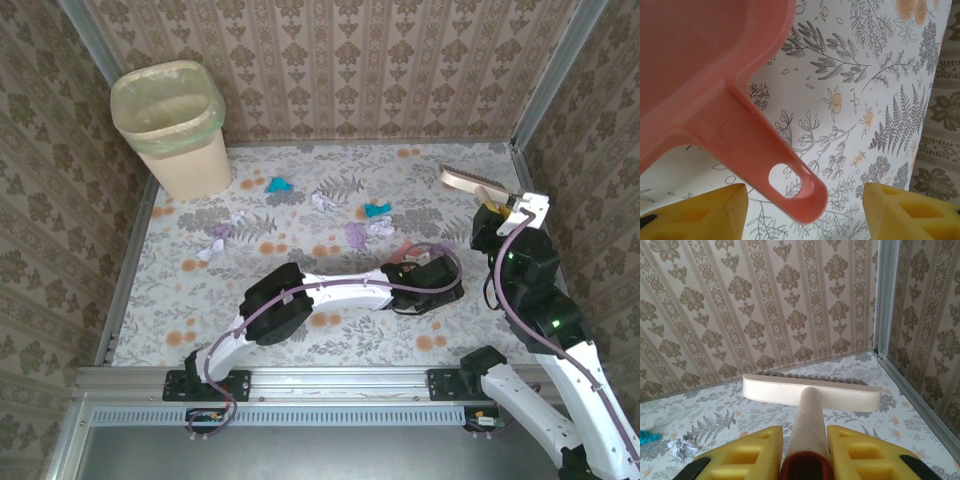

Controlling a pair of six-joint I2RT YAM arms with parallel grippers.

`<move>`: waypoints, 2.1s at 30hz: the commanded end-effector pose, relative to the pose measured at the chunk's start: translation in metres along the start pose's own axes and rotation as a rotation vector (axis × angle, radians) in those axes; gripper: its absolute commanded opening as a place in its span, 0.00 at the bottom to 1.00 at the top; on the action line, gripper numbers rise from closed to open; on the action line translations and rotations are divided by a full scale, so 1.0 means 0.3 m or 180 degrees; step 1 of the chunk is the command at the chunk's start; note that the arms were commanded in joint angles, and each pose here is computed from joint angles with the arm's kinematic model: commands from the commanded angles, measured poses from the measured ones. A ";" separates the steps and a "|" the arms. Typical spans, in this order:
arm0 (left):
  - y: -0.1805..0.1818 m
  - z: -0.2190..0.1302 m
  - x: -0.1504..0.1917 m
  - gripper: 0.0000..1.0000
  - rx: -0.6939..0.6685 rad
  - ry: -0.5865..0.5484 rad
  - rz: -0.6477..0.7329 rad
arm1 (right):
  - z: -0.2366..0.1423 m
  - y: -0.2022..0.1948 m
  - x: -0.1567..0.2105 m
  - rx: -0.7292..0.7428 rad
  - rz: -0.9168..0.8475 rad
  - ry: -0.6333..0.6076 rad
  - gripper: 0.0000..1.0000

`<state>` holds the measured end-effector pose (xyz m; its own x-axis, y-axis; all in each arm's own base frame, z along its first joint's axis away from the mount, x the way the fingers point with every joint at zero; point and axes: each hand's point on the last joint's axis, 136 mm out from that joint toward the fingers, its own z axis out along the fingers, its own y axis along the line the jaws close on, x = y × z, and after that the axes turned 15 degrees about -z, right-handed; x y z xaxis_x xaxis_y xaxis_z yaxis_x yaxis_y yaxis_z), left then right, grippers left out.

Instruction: Sweep away the paper scraps from the table

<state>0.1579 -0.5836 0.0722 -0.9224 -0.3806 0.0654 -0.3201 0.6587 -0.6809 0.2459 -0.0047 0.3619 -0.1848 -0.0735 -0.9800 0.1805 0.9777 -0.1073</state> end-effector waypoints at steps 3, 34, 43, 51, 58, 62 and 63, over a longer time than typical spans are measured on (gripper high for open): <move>0.006 0.054 -0.010 0.66 0.0027 -0.0021 -0.0227 | -0.027 -0.020 -0.045 0.0011 0.0010 -0.0147 0.00; 0.103 -0.003 -0.168 0.37 -0.0327 -0.0583 -0.0188 | -0.025 -0.003 -0.041 -0.0076 0.0043 -0.0213 0.00; 0.120 -0.073 -0.204 0.31 -0.0403 -0.0662 -0.0018 | -0.014 0.025 -0.037 -0.0194 0.0033 -0.0179 0.00; 0.121 -0.132 -0.232 0.20 -0.0441 -0.0766 0.0159 | 0.007 0.063 -0.025 -0.0330 -0.0004 -0.0101 0.00; 0.068 -0.224 -0.220 0.10 -0.0404 -0.0769 0.0500 | 0.007 0.082 -0.030 -0.0435 0.0023 -0.0115 0.00; 0.073 -0.345 -0.231 0.09 -0.0356 -0.0894 0.0687 | -0.015 0.101 -0.043 -0.0600 0.0153 -0.0148 0.00; 0.079 -0.386 -0.239 0.09 -0.0322 -0.0920 0.0707 | -0.023 0.109 -0.049 -0.0664 0.0195 -0.0173 0.00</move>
<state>0.1902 -0.4886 0.1003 -0.8923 -0.4002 -0.2089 -0.2212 0.7910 -0.5704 0.2527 0.0224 0.3540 -0.2000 -0.0818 -0.9764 0.0288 0.9956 -0.0894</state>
